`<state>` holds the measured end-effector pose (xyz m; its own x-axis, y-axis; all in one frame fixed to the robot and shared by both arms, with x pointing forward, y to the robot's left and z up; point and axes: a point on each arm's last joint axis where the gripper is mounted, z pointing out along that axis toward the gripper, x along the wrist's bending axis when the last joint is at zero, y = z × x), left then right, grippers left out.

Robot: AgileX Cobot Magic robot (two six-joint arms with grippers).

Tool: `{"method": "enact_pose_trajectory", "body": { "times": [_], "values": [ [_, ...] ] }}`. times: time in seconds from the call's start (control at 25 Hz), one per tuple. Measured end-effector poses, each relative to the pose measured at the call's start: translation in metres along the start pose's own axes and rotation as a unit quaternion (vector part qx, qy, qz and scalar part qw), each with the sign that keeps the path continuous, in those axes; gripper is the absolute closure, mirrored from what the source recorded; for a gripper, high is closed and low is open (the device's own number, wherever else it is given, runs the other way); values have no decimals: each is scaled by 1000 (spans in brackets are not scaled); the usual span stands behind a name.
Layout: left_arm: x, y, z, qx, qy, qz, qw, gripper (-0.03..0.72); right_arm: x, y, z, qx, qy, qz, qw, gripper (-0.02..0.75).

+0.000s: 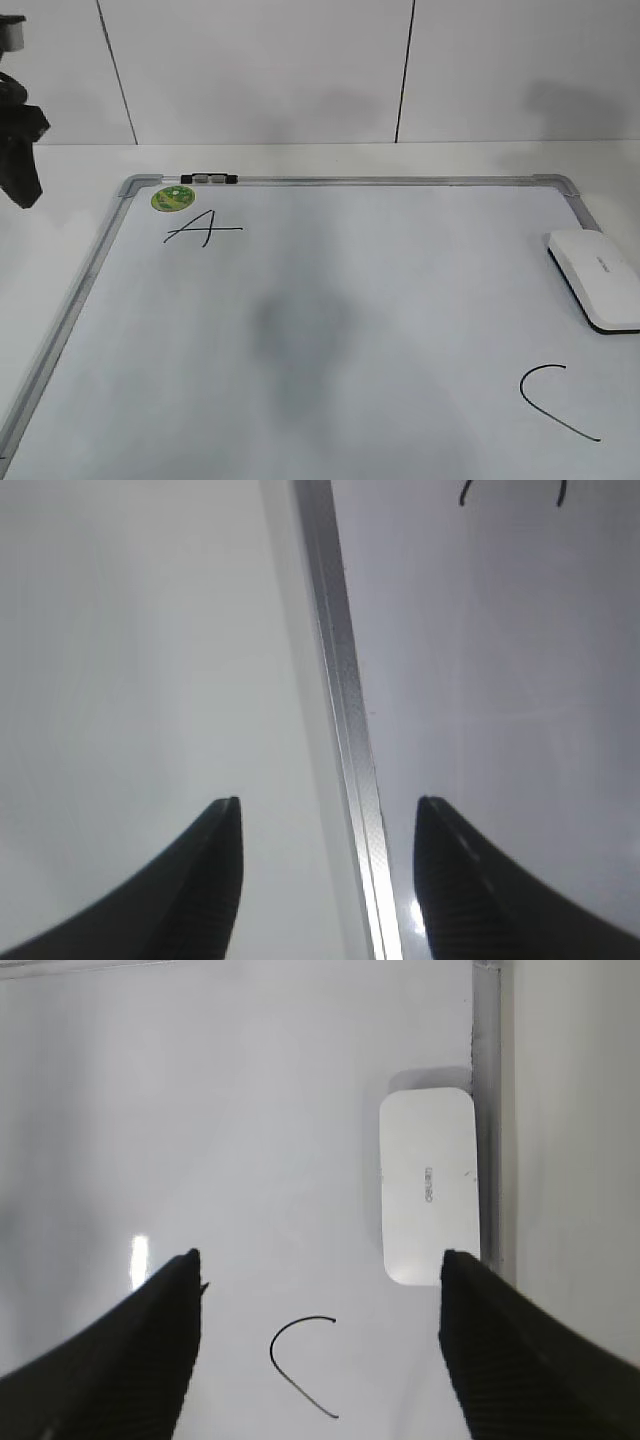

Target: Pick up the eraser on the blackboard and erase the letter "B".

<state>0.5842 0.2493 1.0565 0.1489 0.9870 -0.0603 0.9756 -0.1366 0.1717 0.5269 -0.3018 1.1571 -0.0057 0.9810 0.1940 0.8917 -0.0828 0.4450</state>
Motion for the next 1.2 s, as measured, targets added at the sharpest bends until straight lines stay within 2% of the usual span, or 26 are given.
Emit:
{"method": "enact_pose_trajectory", "body": {
  "times": [0.32, 0.56, 0.84, 1.2],
  "values": [
    [-7, -60, -48, -43, -16, -1, 999, 276, 7, -75, -35, -15, 4, -3, 1000, 148],
    [-7, -117, -81, -91, -6, 8, 996, 276, 8, -120, -42, -19, 3, -5, 1000, 148],
    [-9, -194, -113, -179, 1, 18, 984, 276, 8, -168, -45, -32, 3, -38, 999, 148],
    [-7, -294, -104, -276, 7, 26, 961, 312, 9, -222, -53, -122, -3, -73, 990, 149]
  ]
}}
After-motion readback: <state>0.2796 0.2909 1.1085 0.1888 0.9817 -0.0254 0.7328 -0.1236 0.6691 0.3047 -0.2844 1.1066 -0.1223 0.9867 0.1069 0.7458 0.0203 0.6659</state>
